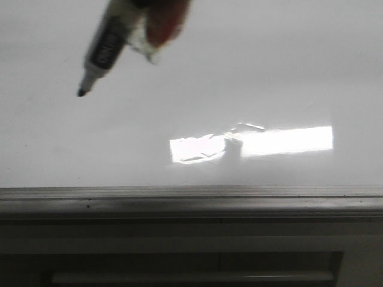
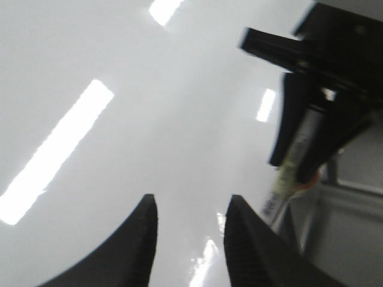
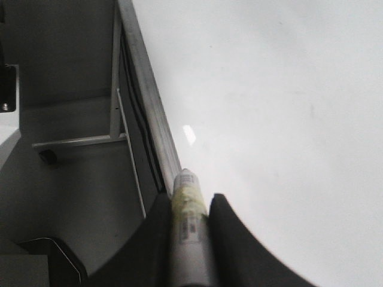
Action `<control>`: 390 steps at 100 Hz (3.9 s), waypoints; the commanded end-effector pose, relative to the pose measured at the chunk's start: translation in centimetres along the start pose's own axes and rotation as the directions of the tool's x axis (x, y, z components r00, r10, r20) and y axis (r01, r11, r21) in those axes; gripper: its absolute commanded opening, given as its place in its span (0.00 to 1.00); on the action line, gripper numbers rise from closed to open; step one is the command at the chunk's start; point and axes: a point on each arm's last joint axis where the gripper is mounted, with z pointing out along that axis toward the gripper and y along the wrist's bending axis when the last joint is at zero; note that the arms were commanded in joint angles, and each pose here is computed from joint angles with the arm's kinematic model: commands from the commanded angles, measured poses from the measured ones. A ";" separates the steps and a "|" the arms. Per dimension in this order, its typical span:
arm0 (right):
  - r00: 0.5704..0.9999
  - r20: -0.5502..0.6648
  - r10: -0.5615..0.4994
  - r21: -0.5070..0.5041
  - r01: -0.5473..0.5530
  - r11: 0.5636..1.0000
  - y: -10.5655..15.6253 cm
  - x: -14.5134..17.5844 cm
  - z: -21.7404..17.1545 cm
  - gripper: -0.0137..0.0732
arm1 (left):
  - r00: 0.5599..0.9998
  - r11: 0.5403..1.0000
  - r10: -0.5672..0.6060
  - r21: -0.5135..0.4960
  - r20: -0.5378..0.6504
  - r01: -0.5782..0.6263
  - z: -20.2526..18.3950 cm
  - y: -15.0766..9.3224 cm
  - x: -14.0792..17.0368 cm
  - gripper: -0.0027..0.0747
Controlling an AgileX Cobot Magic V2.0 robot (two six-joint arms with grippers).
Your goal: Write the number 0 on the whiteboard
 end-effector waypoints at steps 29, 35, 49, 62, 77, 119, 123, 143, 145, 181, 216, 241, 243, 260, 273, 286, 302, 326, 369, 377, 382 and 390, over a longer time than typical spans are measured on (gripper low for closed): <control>0.966 0.254 0.048 0.271 -0.119 0.955 -2.3 3.7 -4.3 0.09 | 0.916 0.887 -0.273 -0.292 0.296 0.358 -2.3 -0.5 6.4 0.01; 0.954 0.296 0.042 0.331 -0.144 0.933 -3.4 3.6 -4.7 0.09 | 0.900 0.877 -0.289 -0.286 0.326 0.385 -2.0 -0.6 7.1 0.01; 0.943 0.331 0.037 0.422 -0.183 0.888 -5.6 3.5 -4.5 0.09 | 0.868 0.857 -0.344 -0.258 0.357 0.446 -1.1 -0.9 8.2 0.01; 0.957 0.284 0.062 0.423 -0.183 0.887 -6.4 3.6 -3.1 0.09 | 0.867 0.854 -0.355 -0.255 0.351 0.453 -0.9 -1.0 8.6 0.01; 0.959 0.275 0.066 0.418 -0.181 0.890 -6.8 3.7 -1.9 0.09 | 0.867 0.854 -0.356 -0.255 0.349 0.453 -0.9 -1.0 8.6 0.01; 0.981 0.169 0.098 0.393 -0.158 0.906 -7.7 4.0 0.7 0.10 | 0.867 0.854 -0.356 -0.255 0.349 0.453 -0.9 -1.0 8.6 0.01; 0.983 0.148 0.105 0.389 -0.156 0.908 -7.8 4.0 0.9 0.10 | 0.867 0.854 -0.356 -0.255 0.349 0.453 -0.9 -1.0 8.6 0.01; 0.989 0.084 0.125 0.377 -0.147 0.914 -8.1 3.8 1.3 0.10 | 0.867 0.854 -0.356 -0.255 0.349 0.453 -0.9 -1.0 8.6 0.01; 0.989 0.081 0.124 0.377 -0.146 0.915 -8.1 3.9 1.3 0.10 | 0.867 0.854 -0.356 -0.255 0.349 0.453 -0.9 -1.0 8.6 0.01; 0.993 0.007 0.120 0.294 -0.117 0.948 -6.3 3.8 1.9 0.10 | 0.867 0.854 -0.357 -0.255 0.346 0.454 -0.8 -1.0 8.7 0.01; 0.959 -0.211 0.192 0.254 -0.136 0.958 -5.2 5.6 1.7 0.10 | 0.867 0.854 -0.357 -0.255 0.346 0.454 -0.8 -1.0 8.7 0.01; 0.947 -0.225 0.228 0.381 -0.130 0.915 -6.1 5.6 -0.3 0.10 | 0.868 0.854 -0.359 -0.255 0.342 0.453 -0.8 -1.0 8.7 0.01; 0.946 -0.227 0.230 0.389 -0.128 0.912 -6.2 5.6 -0.4 0.10 | 0.868 0.854 -0.359 -0.255 0.342 0.453 -0.8 -1.0 8.7 0.01; 0.955 -0.211 0.210 0.429 -0.102 0.897 -7.0 4.3 -1.1 0.10 | 0.868 0.854 -0.359 -0.255 0.342 0.453 -0.8 -1.0 8.7 0.01; 0.963 -0.179 0.204 0.438 -0.107 0.893 -7.7 3.0 -0.9 0.10 | 0.868 0.854 -0.359 -0.255 0.342 0.453 -0.8 -1.0 8.7 0.01; 0.961 -0.189 0.200 0.436 -0.100 0.894 -8.5 2.2 0.4 0.10 | 0.868 0.854 -0.359 -0.255 0.342 0.453 -0.8 -1.0 8.7 0.01; 0.963 -0.191 0.192 0.421 -0.096 0.902 -9.0 1.1 1.9 0.10 | 0.868 0.854 -0.359 -0.255 0.342 0.453 -0.8 -1.0 8.7 0.01; 0.962 -0.223 0.155 0.358 -0.068 0.931 -7.5 0.5 3.6 0.10 | 0.868 0.854 -0.359 -0.255 0.342 0.453 -0.8 -1.0 8.7 0.01; 0.991 0.119 0.064 0.354 -0.103 0.929 -6.1 -6.0 -4.5 0.10 | 0.930 0.904 -0.283 -0.261 0.233 0.340 -1.6 -1.1 7.6 0.29; 0.985 0.160 0.066 0.312 -0.114 0.943 -5.1 -6.4 -5.6 0.10 | 0.958 0.929 -0.236 -0.253 0.163 0.272 -2.0 -0.9 6.4 0.63; 0.982 0.176 0.068 0.273 -0.114 0.955 -4.3 -6.6 -5.8 0.10 | 0.968 0.942 -0.215 -0.235 0.125 0.240 -2.2 -0.7 5.5 0.75; 0.982 0.185 0.029 0.213 -0.069 0.975 -2.9 -7.2 -5.3 0.10 | 0.988 0.974 -0.141 -0.171 0.065 0.150 -2.2 -0.6 3.7 0.76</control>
